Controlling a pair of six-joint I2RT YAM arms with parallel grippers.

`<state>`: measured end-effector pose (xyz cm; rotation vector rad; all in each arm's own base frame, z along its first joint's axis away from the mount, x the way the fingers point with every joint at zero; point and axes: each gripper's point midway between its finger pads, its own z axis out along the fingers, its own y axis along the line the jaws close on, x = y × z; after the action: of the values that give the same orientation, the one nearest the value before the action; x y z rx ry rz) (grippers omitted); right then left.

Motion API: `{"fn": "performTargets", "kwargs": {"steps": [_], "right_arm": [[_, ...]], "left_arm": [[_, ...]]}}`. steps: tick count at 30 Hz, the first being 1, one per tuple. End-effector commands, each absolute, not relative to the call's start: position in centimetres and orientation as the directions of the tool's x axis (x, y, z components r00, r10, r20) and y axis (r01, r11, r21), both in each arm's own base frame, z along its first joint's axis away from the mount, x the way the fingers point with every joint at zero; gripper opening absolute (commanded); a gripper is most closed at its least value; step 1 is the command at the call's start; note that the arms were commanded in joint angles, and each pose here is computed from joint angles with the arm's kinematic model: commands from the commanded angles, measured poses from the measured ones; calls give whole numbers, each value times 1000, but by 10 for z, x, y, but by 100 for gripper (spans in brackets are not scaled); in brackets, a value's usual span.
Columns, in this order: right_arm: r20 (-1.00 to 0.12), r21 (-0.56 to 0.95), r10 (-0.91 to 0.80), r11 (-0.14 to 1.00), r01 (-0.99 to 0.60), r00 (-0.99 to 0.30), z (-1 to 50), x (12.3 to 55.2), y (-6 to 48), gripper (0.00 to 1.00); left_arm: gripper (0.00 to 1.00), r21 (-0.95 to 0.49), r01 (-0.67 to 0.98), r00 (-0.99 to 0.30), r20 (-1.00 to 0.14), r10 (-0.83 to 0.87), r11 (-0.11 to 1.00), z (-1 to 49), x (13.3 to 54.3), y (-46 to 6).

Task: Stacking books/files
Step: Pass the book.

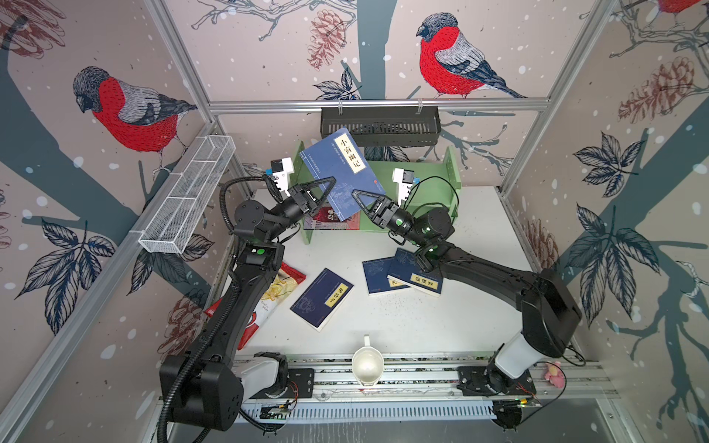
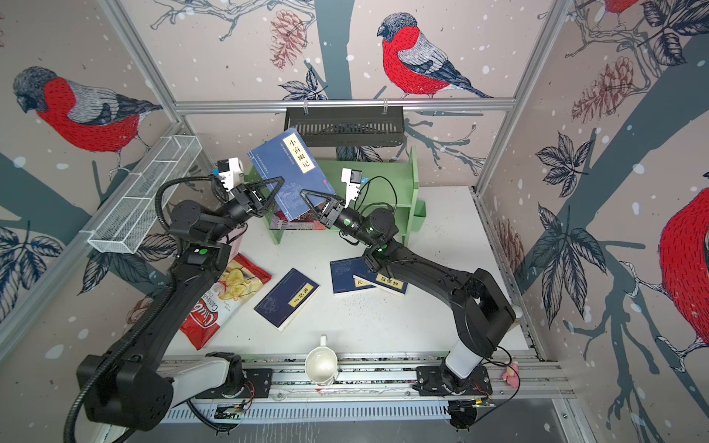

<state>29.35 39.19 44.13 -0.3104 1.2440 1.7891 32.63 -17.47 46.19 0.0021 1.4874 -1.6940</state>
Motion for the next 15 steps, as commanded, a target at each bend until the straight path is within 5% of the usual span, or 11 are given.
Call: {"fn": "performTargets", "kwargs": {"steps": [1,7,15], "right_arm": [[-638,588,545,-111,-802,-543,453,289,386,20],[-644,593,527,-114,-797,-554,451,293,387,12],[-666,623,455,-96,-777,-591,444,299,383,6]], "left_arm": [[0,-772,633,-606,-544,-580,62,473,319,-175],[3,-782,620,-614,-539,-576,71,464,322,-175],[36,-759,645,-609,-580,-541,87,462,318,-178]]}}
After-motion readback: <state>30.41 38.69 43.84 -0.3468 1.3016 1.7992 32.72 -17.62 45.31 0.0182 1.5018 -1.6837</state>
